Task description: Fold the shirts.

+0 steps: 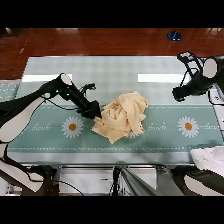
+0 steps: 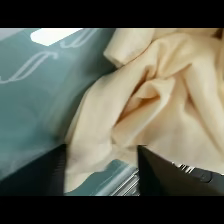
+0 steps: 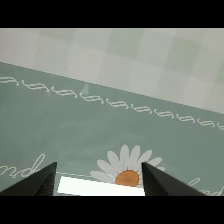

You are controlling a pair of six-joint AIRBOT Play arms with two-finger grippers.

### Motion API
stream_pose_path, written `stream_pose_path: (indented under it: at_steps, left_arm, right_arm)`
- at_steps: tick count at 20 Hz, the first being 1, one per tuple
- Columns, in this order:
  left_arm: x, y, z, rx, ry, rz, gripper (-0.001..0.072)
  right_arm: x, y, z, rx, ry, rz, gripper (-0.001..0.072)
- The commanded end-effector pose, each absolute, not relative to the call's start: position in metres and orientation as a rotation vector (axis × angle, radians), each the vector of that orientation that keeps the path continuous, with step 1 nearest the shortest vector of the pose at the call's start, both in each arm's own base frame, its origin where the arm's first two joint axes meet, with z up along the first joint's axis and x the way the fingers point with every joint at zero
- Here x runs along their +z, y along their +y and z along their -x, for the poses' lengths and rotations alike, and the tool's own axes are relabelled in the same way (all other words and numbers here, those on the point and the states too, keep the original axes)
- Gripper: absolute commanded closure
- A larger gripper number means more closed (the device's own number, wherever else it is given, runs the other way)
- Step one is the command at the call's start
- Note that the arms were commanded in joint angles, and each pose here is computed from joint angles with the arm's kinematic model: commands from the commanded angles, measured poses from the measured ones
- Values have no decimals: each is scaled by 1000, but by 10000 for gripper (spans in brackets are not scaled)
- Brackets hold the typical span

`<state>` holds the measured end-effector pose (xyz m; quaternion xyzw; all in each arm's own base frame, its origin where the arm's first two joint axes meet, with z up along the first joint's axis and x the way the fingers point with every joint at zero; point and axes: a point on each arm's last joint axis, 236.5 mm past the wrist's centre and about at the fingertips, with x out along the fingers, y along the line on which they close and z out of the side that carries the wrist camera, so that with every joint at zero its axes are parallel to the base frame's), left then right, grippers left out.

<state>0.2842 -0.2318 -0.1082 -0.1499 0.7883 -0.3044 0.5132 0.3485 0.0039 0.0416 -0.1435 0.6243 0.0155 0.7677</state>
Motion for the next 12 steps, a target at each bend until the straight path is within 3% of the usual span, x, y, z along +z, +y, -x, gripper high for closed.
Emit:
stream_pose_path:
  at_steps: [1, 2, 7, 12]
  left_arm:
    - [-117, -219, -274, -678, 2013, 282, 464]
    - [-113, -219, -273, -722, 2006, 263, 675]
    - [-94, -222, -278, -831, 1958, 207, 679]
    - [-71, -226, -283, -882, 1886, 184, 678]
  right_arm:
    - [41, 4, -349, 34, 1355, 311, 131]
    - [41, 4, -349, 34, 1356, 312, 131]
    - [42, 7, -358, 43, 1316, 263, 183]
    - [39, 45, -357, 330, 1268, -269, 117]
